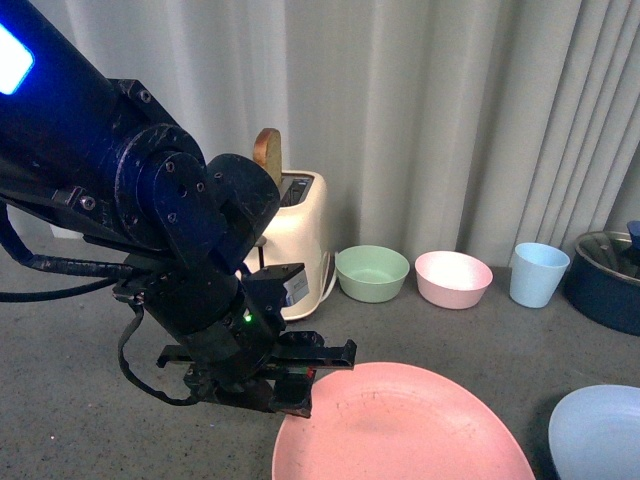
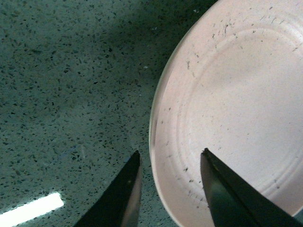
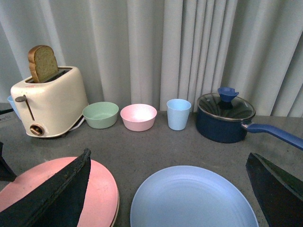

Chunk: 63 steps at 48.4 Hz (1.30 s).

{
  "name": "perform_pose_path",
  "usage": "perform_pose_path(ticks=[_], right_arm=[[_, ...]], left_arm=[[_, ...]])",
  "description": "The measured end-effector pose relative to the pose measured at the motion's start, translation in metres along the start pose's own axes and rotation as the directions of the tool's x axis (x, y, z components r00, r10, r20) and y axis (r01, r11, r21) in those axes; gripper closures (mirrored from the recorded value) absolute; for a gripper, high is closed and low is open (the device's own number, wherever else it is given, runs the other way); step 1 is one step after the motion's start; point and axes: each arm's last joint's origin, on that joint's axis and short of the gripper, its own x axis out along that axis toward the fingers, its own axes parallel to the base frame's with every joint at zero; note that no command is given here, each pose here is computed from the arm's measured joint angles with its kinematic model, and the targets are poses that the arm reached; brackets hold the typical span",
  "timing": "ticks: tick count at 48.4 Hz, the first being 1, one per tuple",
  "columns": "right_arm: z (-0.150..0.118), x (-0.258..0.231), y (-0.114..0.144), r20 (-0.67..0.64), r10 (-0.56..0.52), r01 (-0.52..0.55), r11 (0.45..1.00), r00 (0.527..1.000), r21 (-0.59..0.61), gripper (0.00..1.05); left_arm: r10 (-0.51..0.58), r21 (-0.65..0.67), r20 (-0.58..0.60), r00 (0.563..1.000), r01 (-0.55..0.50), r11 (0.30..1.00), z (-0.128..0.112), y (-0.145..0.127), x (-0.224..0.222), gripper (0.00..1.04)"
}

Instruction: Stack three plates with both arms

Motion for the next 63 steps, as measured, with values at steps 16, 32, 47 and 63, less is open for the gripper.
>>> perform_pose_path(ticks=[16, 32, 47, 63], right_arm=[[0.000, 0.000, 0.000, 0.000, 0.000, 0.000, 1.000, 1.000, 0.000, 0.07], [0.000, 0.000, 0.000, 0.000, 0.001, -0.001, 1.000, 1.000, 0.000, 0.07], [0.000, 0.000, 0.000, 0.000, -0.001, 0.001, 1.000, 1.000, 0.000, 0.07], [0.000, 0.000, 0.000, 0.000, 0.000, 0.000, 1.000, 1.000, 0.000, 0.07]], left_arm=[[0.120, 0.067, 0.331, 0.936, -0.151, 0.986, 0.028, 0.021, -0.088, 0.05], [0.309, -0.147, 0.864, 0.398, -0.387, 0.910, -0.061, -0.006, -0.231, 0.30], [0.326, -0.197, 0.879, 0.348, -0.357, 0.913, -0.164, 0.022, -0.206, 0.96], [0.321, -0.202, 0.890, 0.324, -0.351, 0.914, -0.215, 0.037, -0.199, 1.01]])
